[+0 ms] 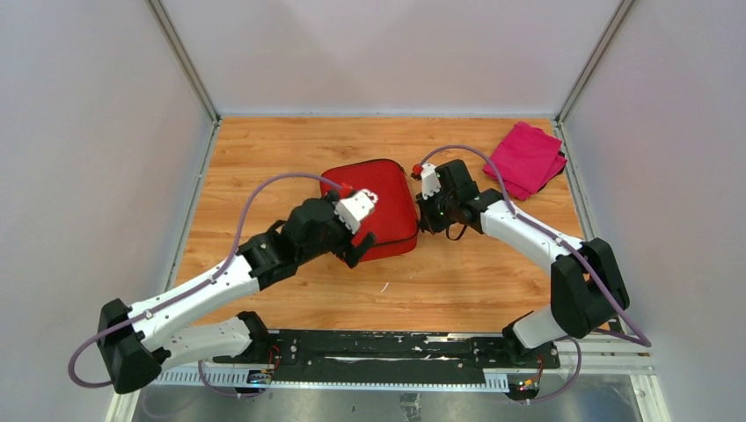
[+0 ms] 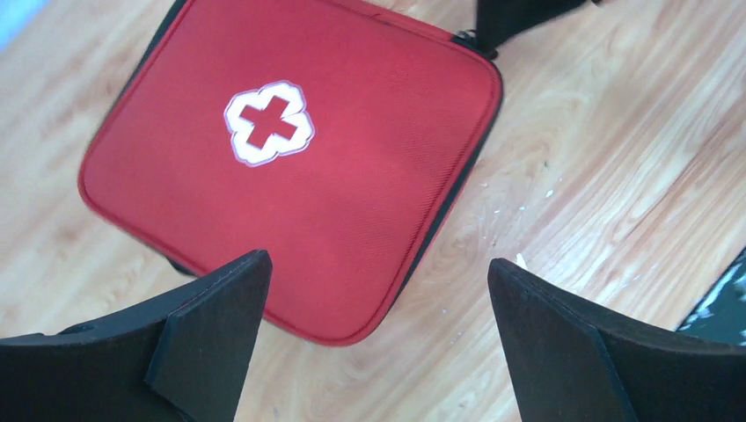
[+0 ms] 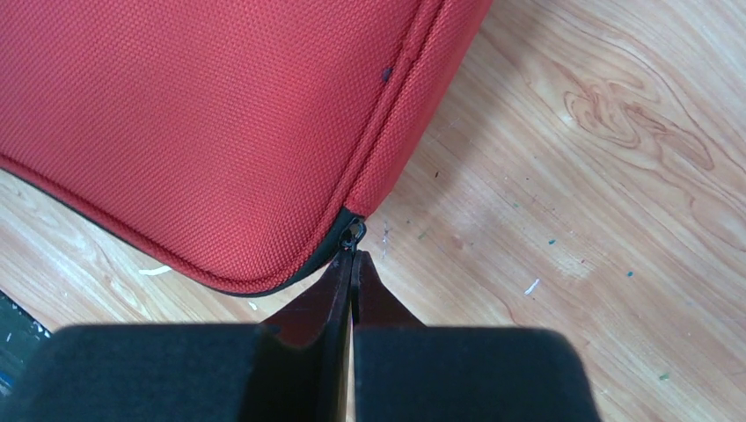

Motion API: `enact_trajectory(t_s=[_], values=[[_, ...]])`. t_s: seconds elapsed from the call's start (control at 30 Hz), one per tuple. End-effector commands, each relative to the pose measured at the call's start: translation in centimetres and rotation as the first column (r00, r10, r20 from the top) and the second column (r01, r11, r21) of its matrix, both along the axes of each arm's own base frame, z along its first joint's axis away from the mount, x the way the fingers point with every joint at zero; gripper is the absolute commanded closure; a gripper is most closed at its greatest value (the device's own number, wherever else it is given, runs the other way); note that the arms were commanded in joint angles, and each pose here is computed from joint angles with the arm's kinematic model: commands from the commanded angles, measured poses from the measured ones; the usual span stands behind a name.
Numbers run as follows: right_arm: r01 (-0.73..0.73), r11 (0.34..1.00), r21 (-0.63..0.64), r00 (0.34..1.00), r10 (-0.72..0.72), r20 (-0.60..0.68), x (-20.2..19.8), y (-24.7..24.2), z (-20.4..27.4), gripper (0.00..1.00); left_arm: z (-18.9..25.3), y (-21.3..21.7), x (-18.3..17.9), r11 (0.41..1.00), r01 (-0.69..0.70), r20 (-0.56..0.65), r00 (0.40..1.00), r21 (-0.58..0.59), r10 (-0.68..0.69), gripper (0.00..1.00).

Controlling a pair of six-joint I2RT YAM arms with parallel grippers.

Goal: Organize the medicine kit

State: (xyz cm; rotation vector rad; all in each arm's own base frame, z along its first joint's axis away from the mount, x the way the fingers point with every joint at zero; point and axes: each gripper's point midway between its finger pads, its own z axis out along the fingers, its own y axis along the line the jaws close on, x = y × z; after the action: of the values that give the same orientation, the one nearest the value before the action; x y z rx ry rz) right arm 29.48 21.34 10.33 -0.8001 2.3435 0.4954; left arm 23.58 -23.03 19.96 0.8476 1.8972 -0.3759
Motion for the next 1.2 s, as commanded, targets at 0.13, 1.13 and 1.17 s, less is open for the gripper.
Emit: enact_trajectory(t_s=[0.13, 1.13, 1.17], values=[[-0.059, 0.998, 0.021, 0.997, 0.060, -0.040, -1.6, -0.1, -0.2, 1.00, -3.5, -3.0, -0.5, 0.925, 0.177, 0.181, 0.952, 0.336, -0.248, 0.00], [-0.088, 0.994, 0.071, 0.986, 0.097, -0.139, -8.7, -1.5, -0.7, 1.00, -10.5, -4.0, 2.4, 0.863, 0.029, 0.039, 0.998, 0.504, -0.056, 0.33], [-0.095, 0.992, 0.086, 0.984, 0.107, -0.145, -9.2, -1.4, -0.6, 1.00, -10.4, -4.1, 2.5, 0.867, 0.024, 0.040, 0.998, 0.498, -0.051, 0.34]])
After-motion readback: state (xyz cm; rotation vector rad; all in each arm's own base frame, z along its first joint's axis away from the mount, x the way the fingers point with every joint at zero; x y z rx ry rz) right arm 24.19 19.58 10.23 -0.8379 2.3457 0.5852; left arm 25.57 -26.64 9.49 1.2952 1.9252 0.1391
